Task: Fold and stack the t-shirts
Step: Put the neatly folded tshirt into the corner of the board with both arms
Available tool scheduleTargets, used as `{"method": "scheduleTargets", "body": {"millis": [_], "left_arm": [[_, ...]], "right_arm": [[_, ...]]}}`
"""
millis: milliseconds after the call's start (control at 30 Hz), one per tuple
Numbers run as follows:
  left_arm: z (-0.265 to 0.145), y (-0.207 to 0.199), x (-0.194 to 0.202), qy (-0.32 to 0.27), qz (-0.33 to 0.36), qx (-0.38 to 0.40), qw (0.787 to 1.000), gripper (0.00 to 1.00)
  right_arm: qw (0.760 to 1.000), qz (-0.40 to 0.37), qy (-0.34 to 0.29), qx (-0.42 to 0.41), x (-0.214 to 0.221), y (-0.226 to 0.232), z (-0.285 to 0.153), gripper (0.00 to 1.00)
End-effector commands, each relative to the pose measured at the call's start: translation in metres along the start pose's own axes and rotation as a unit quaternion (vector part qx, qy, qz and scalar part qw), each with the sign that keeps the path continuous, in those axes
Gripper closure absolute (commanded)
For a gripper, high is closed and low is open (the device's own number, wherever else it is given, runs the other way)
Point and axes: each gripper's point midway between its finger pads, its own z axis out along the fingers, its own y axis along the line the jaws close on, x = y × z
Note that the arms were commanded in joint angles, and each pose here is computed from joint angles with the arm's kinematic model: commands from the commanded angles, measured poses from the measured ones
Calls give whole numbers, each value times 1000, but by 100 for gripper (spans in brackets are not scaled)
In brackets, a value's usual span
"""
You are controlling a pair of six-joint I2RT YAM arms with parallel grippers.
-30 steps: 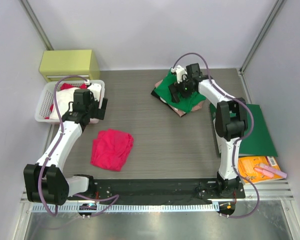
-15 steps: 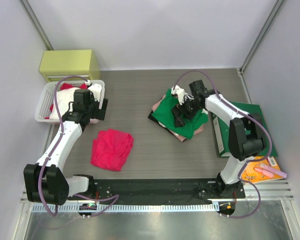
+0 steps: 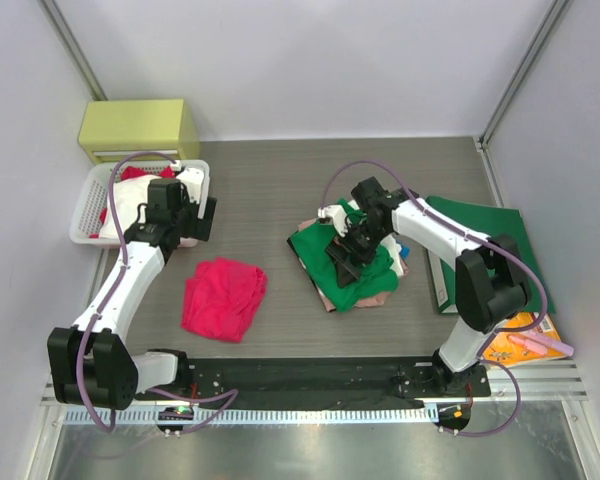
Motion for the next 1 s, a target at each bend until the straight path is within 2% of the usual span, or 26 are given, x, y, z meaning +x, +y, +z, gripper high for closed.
{"method": "scheduleTargets", "body": {"millis": [0, 100, 200, 433, 633, 800, 867, 900, 967], "left_arm": [[-5, 1, -7, -16, -5, 2, 1000, 8], [-4, 0, -7, -18, -5, 5, 1000, 8], [-2, -2, -6, -15, -6, 10, 1000, 8], [-6, -1, -6, -20, -5, 5, 1000, 8], [-6, 0, -7, -22, -7, 6, 1000, 8], [-8, -3, -6, -24, -13, 12, 1000, 7], [-10, -11, -5, -24, -15, 33, 999, 6], [-12, -16, 3, -6, -13, 45, 999, 7], [-18, -33, 7, 12, -1, 99, 995, 6]], "right_arm": [[999, 12, -20, 32, -15, -15, 8, 0], [996, 2, -48, 69, -33, -31, 7, 0], [996, 1, -57, 71, -48, -37, 12, 0], [996, -29, -65, 49, -68, -12, 6, 0], [995, -56, -78, 22, -91, 38, -43, 0], [985, -84, -150, 32, -123, 77, -106, 0], [980, -90, -174, 29, -128, 89, -122, 0], [977, -101, -190, 18, -127, 101, -132, 0], [978, -97, -186, 14, -115, 103, -122, 0]]}}
